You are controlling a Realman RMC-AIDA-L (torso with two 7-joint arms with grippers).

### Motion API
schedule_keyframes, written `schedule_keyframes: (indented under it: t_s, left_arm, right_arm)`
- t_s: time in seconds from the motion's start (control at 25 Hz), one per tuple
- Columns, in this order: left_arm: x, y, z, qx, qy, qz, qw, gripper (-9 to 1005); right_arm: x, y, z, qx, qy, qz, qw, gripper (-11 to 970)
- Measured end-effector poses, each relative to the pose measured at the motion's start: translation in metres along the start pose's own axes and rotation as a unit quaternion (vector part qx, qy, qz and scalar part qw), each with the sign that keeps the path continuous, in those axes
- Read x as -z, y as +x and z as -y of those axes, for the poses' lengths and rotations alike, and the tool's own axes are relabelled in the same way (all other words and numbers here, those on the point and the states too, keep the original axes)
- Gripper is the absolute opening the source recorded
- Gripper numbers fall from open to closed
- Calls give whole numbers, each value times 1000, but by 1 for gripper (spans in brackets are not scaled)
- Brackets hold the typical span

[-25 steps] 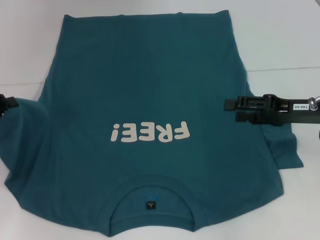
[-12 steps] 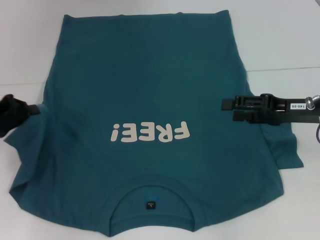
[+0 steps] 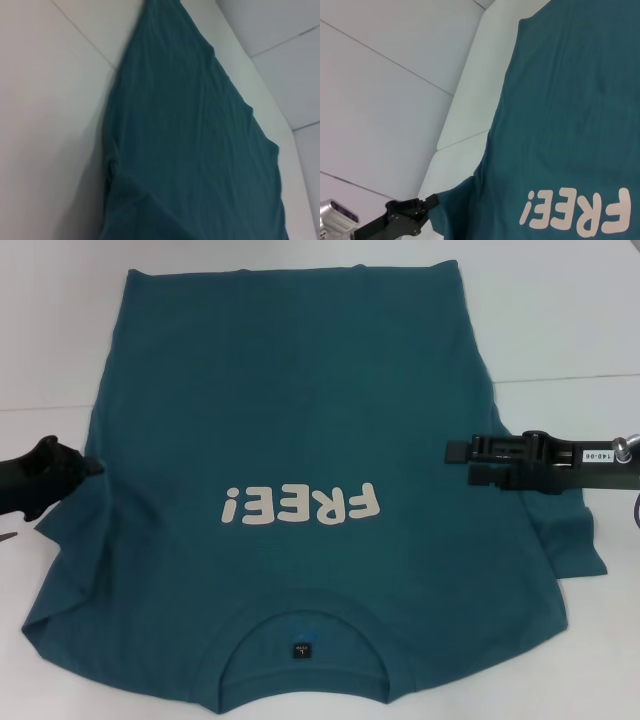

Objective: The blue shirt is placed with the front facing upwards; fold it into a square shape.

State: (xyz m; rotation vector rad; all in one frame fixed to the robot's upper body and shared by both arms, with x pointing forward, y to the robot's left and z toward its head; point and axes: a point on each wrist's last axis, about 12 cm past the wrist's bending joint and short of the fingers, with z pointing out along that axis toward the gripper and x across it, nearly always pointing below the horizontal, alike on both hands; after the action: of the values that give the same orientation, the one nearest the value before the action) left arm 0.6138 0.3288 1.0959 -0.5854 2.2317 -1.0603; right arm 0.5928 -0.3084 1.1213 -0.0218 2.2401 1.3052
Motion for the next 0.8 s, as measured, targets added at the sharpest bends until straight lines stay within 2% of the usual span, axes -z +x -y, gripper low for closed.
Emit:
schedule_keyframes:
  t_s: [0.28, 0.8]
  left_arm:
    - [-11, 5, 4, -16, -8, -5, 1000, 27]
    - [-12, 7, 8, -32, 10, -14, 999, 31]
  right_arm:
    - [1, 0, 1, 0, 1, 1, 1000, 796]
    - [9, 3, 5, -5, 3, 10, 1000, 793]
